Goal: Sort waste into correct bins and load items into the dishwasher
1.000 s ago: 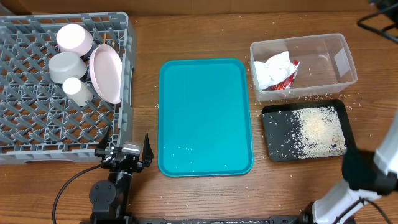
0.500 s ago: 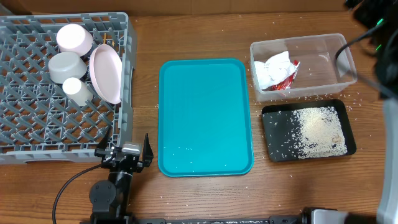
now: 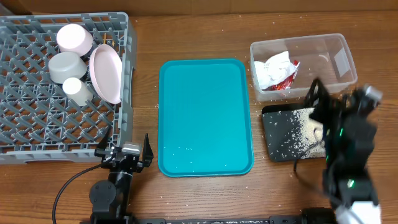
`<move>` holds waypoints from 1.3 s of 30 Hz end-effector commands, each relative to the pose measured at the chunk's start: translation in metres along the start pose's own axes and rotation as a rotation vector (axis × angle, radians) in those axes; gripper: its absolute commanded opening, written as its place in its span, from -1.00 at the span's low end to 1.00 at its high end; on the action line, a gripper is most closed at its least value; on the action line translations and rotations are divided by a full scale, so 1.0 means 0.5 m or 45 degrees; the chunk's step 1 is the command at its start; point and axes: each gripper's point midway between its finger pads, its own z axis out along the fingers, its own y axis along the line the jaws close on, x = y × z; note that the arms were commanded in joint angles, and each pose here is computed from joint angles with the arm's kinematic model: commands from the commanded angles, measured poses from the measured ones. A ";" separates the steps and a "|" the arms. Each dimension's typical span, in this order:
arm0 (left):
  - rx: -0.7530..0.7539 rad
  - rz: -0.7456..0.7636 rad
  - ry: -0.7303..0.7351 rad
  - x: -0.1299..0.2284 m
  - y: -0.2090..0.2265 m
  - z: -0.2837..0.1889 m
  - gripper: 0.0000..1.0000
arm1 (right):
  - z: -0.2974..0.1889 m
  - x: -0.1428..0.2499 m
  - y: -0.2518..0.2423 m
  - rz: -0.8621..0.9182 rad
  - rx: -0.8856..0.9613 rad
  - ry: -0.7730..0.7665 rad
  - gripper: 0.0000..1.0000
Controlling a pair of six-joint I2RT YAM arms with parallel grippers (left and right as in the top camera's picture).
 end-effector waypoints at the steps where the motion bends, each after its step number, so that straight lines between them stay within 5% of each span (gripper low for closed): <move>1: -0.012 0.009 0.009 0.005 0.004 0.000 0.99 | -0.033 0.053 -0.020 0.001 -0.071 -0.047 1.00; 17: -0.013 0.009 0.009 0.005 0.004 0.000 1.00 | -0.102 0.132 -0.037 -0.142 -0.284 -0.249 1.00; 39: -0.013 0.009 0.009 0.005 0.004 0.000 1.00 | -0.105 0.174 -0.041 -0.356 -0.295 -0.171 1.00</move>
